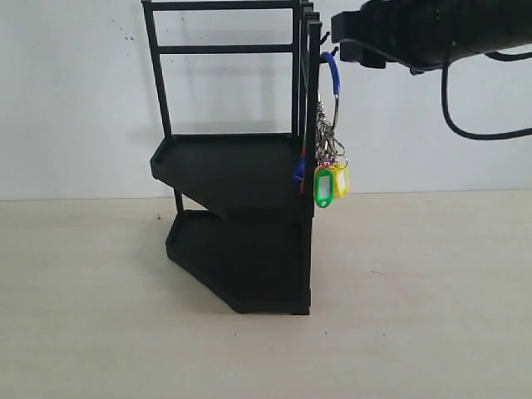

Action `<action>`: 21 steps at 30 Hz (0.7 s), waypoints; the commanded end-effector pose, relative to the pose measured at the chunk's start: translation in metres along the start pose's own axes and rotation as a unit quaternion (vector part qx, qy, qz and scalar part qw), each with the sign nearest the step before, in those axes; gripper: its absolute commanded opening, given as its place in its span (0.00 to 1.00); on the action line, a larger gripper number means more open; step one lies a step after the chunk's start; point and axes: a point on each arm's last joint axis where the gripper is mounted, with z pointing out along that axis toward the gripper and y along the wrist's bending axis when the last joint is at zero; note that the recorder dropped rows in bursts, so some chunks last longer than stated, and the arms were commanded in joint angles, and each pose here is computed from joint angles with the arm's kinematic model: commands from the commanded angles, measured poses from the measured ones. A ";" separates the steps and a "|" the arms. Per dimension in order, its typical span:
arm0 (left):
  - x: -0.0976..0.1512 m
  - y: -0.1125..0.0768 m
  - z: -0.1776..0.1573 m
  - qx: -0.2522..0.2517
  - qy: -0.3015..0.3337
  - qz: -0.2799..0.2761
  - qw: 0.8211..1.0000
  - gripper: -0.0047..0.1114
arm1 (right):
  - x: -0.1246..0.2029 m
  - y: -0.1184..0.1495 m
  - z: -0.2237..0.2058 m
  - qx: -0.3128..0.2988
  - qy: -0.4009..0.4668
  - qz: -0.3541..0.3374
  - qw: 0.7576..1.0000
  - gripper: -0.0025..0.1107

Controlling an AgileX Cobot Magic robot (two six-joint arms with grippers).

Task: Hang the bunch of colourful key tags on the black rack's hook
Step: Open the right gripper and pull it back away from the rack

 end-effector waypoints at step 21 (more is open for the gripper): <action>0.000 0.000 0.000 -0.002 -0.004 0.004 1.000 0.08 | 0.053 0.011 -0.216 -0.010 0.008 0.053 0.998 0.02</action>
